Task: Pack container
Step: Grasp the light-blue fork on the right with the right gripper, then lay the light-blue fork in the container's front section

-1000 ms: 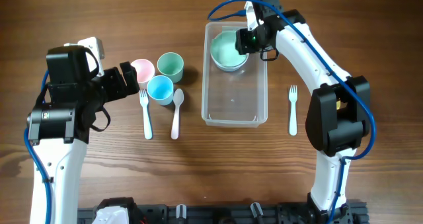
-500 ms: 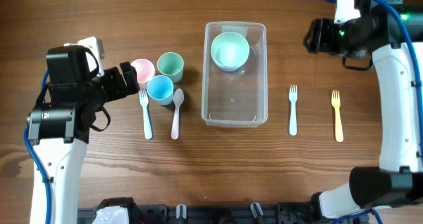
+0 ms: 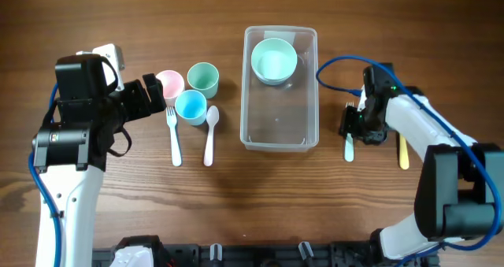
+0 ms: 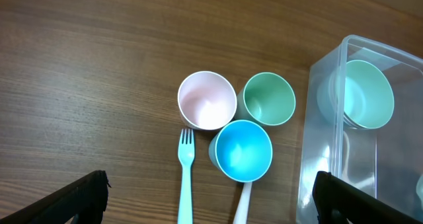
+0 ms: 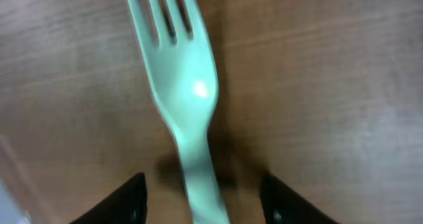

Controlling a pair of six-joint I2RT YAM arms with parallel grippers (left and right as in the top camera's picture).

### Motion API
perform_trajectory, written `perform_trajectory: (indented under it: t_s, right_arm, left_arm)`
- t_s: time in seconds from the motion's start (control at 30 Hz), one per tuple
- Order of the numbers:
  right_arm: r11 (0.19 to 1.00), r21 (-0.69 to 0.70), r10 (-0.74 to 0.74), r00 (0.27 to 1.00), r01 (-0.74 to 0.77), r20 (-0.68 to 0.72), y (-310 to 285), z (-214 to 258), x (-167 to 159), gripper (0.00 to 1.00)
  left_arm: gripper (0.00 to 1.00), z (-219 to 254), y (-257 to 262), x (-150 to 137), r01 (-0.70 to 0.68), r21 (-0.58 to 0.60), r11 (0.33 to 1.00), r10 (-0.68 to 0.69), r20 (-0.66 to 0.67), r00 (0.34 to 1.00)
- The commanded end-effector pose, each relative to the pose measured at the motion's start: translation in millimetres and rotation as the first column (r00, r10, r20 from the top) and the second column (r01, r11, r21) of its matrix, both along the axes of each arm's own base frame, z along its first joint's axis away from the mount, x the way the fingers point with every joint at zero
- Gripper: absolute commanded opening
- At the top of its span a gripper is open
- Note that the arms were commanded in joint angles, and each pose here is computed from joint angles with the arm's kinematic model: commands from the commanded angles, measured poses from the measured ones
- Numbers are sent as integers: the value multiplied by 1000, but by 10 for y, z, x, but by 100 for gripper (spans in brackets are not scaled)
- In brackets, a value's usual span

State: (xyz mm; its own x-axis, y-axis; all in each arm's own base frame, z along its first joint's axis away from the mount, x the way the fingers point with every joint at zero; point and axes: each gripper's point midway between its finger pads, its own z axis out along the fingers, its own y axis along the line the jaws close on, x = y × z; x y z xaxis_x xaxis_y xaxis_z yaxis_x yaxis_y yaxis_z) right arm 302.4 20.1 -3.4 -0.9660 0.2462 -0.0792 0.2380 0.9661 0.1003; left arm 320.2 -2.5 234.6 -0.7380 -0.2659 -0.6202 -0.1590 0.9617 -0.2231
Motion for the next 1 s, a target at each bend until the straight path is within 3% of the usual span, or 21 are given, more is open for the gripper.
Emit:
perform_trajectory:
  t_s: [0.0,0.17,0.3,0.4,0.53,0.63,0.7,0.77,0.8,0.87,0.97]
  right_arm:
    - [1000,-1,-10,999,10,37,11,-164,-1,52]
    - [1000,-27,-14,1000,14,14,-33,-262,-30,21]
    - [991,-129,-25,1000,25,-4,-210,-255,-79,18]
    - [993,-119,-23,1000,25,14,-189,-136,-11,15]
    - [1000,-21,-8,988,11,157,0,548,310,8]
    - [999,3,35,935,-39,353,175,1448,533,4]
    - [952,-53,279,781,-302,559,637,2285,592,4]
    - [841,-153,485,597,-519,639,1055,2675,506,4]
    - [728,-233,606,445,-645,660,1355,2819,410,4]
    - [410,-347,769,115,-844,629,1923,2757,131,4]
    - [136,-387,849,-94,-912,520,2233,2348,-12,4]
  left_arm:
    - [100,63,32,32,2,16,1000,-2,17,1000]
    - [100,64,32,32,2,16,1000,-2,17,1000]
    - [100,64,32,32,2,16,1000,-2,17,1000]
    - [100,64,32,32,2,16,1000,-2,17,1000]
    - [100,64,32,32,2,16,1000,-2,17,1000]
    - [100,64,32,32,2,16,1000,-2,17,1000]
    - [100,64,32,32,2,16,1000,-2,17,1000]
    - [100,64,32,32,2,16,1000,-2,17,1000]
    - [100,64,32,32,2,16,1000,-2,17,1000]
    - [100,64,32,32,2,16,1000,-2,17,1000]
    - [100,64,32,32,2,16,1000,-2,17,1000]
